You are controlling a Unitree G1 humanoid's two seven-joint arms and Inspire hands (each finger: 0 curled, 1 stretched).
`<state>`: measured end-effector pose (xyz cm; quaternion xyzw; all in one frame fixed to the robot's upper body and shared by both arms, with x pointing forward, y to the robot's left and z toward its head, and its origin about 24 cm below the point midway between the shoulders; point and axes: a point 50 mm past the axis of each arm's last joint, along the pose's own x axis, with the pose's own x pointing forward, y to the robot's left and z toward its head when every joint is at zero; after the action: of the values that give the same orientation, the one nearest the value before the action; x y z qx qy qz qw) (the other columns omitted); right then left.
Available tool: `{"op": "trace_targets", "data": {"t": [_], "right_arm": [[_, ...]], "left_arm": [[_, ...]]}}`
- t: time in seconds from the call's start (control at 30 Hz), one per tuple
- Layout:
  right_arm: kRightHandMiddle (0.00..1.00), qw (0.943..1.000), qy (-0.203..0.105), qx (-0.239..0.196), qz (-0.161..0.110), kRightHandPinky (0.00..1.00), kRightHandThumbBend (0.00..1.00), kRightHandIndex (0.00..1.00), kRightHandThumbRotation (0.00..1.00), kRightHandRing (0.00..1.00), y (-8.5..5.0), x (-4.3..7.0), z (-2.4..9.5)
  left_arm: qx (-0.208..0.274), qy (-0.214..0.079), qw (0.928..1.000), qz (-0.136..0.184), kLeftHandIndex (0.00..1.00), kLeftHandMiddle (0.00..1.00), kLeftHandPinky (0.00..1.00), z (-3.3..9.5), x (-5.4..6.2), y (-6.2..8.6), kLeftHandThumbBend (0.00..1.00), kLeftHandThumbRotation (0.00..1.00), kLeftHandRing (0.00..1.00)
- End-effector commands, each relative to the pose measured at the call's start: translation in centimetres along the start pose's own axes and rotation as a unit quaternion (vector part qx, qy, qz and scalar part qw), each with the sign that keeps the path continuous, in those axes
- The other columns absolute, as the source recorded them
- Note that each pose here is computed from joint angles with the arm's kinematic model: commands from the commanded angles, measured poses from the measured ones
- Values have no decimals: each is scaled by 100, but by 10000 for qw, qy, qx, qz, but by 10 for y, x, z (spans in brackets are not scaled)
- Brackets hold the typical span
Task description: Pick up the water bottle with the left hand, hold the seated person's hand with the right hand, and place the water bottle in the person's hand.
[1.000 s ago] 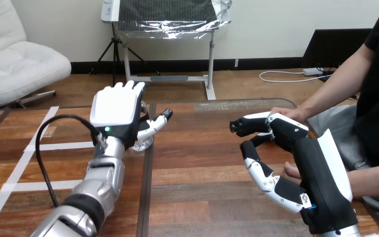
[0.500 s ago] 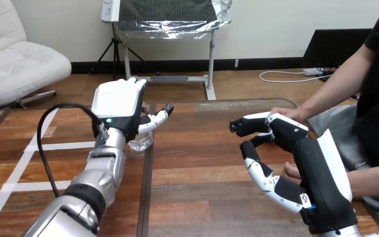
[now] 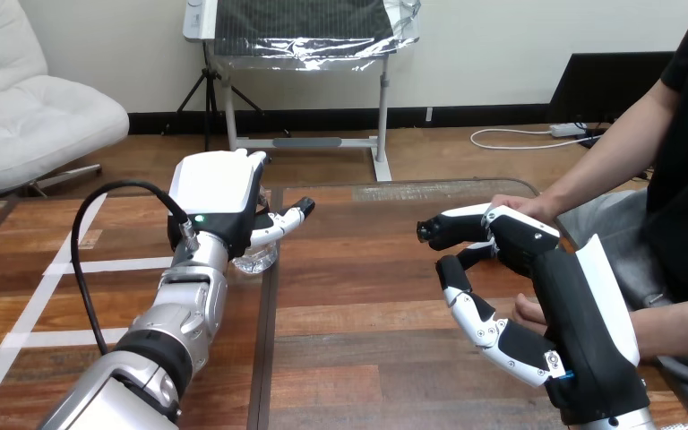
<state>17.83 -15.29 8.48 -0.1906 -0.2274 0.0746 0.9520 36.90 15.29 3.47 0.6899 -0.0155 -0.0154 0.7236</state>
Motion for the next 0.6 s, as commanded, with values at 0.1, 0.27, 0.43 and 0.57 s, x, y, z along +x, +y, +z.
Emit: {"op": "trace_targets", "data": {"t": [0.1, 0.27, 0.43, 0.57], "right_arm": [[66, 9996, -252, 20, -111, 51, 25, 60, 0, 64, -4, 9, 5], [67, 9996, -258, 32, -102, 52, 25, 60, 0, 64, -3, 9, 5], [67, 9996, -269, 24, -96, 52, 26, 60, 0, 65, -3, 10, 5], [67, 9996, -277, 34, -90, 52, 26, 60, 0, 65, -3, 10, 5]], "left_arm": [[138, -56, 9996, 231, 88, 89, 90, -2, 6, 13, 61, 100, 89], [151, -48, 9996, 225, 88, 89, 90, -4, 5, 11, 62, 100, 89], [151, -8, 9998, 122, 89, 90, 91, -5, 5, 10, 62, 100, 90], [113, 55, 9999, -68, 89, 91, 92, -7, 6, 9, 63, 100, 91]]}}
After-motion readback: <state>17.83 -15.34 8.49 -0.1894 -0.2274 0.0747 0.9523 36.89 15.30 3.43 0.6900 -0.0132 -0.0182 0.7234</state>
